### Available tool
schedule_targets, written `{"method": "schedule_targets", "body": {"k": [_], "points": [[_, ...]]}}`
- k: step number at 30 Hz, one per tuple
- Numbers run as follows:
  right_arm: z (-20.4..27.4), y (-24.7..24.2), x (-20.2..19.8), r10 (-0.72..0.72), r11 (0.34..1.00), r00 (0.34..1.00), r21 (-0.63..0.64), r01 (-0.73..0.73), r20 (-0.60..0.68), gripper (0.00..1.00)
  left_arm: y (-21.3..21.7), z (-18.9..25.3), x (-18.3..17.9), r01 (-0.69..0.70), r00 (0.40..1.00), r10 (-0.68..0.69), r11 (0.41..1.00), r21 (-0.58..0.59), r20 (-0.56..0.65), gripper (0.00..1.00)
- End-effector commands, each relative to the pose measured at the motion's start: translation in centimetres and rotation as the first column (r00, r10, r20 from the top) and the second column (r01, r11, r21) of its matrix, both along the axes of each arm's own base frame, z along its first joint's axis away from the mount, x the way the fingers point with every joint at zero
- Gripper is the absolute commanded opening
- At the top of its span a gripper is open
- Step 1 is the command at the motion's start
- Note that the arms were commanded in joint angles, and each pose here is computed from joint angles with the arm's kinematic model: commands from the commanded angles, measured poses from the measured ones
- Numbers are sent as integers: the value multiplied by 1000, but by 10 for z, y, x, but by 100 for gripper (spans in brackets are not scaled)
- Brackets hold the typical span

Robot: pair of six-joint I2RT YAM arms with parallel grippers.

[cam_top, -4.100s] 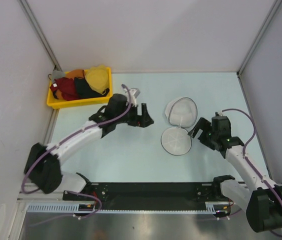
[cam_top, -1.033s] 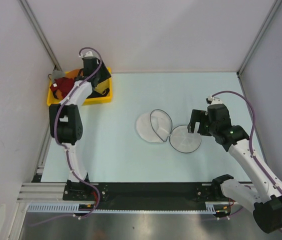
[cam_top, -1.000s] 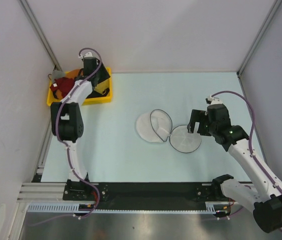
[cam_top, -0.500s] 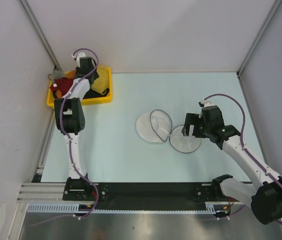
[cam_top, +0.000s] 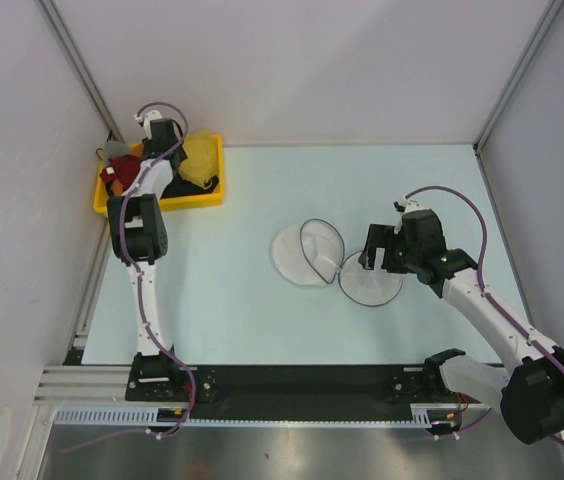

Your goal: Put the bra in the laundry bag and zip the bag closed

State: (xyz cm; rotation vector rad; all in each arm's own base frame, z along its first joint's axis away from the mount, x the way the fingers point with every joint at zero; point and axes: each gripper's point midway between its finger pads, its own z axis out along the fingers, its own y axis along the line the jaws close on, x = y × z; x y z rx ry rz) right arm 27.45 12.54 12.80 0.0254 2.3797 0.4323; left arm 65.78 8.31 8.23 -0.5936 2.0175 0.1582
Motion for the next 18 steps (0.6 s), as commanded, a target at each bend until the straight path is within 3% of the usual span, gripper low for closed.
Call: {"method": "schedule_targets", "body": {"k": [1,5,8,9,11,13,15,16,18], "points": [[6,8,6,21,999,999,30,-22,29,100,-2,19,14,21,998,-16,997,-73,65,51],[9,9,6,21,999,999,41,-22,32,100,-20,7,22,112,991,-97,977,-181,90,46],[13,9,5,21,999,999,48,-23,39,100,-26,5,25,122,990,-101,966,-228,103,34],[13,9,5,21,999,999,48,-23,40,100,-26,6,25,118,990,-95,964,-238,105,24],[15,9,5,20,999,999,48,-22,43,100,-28,12,24,119,989,-94,963,-241,114,13],[15,9,4,20,999,999,46,-22,39,100,-27,36,24,126,984,-92,964,-234,150,1],[12,10,5,19,999,999,45,-21,28,100,-24,52,19,108,984,-70,966,-234,166,0],[11,9,4,16,999,1000,44,-17,18,100,-24,85,15,113,975,-63,966,-231,214,0],[8,10,4,16,999,1000,42,-16,-1,100,-31,111,8,136,966,-73,960,-245,250,0]]}}
